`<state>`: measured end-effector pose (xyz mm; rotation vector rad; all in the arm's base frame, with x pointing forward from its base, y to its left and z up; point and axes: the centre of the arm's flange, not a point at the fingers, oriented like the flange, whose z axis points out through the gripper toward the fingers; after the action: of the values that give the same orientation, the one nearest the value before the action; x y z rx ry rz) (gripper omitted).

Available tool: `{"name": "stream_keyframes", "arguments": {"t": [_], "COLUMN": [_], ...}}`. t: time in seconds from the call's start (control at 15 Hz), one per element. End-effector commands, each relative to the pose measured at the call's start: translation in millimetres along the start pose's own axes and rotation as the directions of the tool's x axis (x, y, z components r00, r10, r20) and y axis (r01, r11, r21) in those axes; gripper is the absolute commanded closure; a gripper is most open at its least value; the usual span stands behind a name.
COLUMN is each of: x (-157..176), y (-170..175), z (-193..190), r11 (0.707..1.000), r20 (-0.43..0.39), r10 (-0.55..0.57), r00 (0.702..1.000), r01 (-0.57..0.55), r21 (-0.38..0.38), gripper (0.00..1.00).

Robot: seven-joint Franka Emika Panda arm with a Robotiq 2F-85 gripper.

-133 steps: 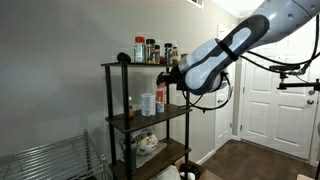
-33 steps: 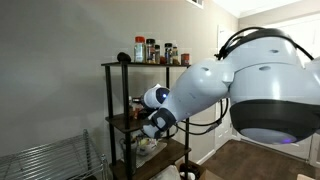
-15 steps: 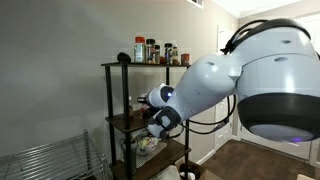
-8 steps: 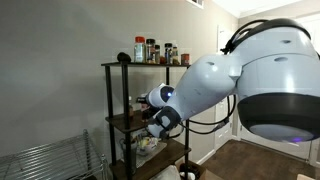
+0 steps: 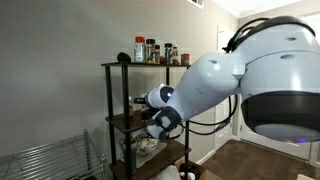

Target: Move the spice bottle on the far left and place it on the second shelf from the top

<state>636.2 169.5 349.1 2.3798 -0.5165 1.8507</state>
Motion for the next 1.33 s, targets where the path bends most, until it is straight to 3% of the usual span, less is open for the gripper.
{"name": "stream_keyframes", "arguments": {"t": [0.0, 0.6, 1.27], "x": [-12, -9, -31], "y": [55, 68, 68], "z": [-42, -87, -128], "r11": [0.998, 0.997, 0.986], "r20": [0.036, 0.058, 0.169], "r10": [0.038, 0.066, 0.130], "r00": [0.999, 0.996, 0.977], "r01": [-0.040, -0.068, -0.146], "r21": [0.039, 0.030, 0.084], "gripper": [0.00, 0.00, 0.00]}}
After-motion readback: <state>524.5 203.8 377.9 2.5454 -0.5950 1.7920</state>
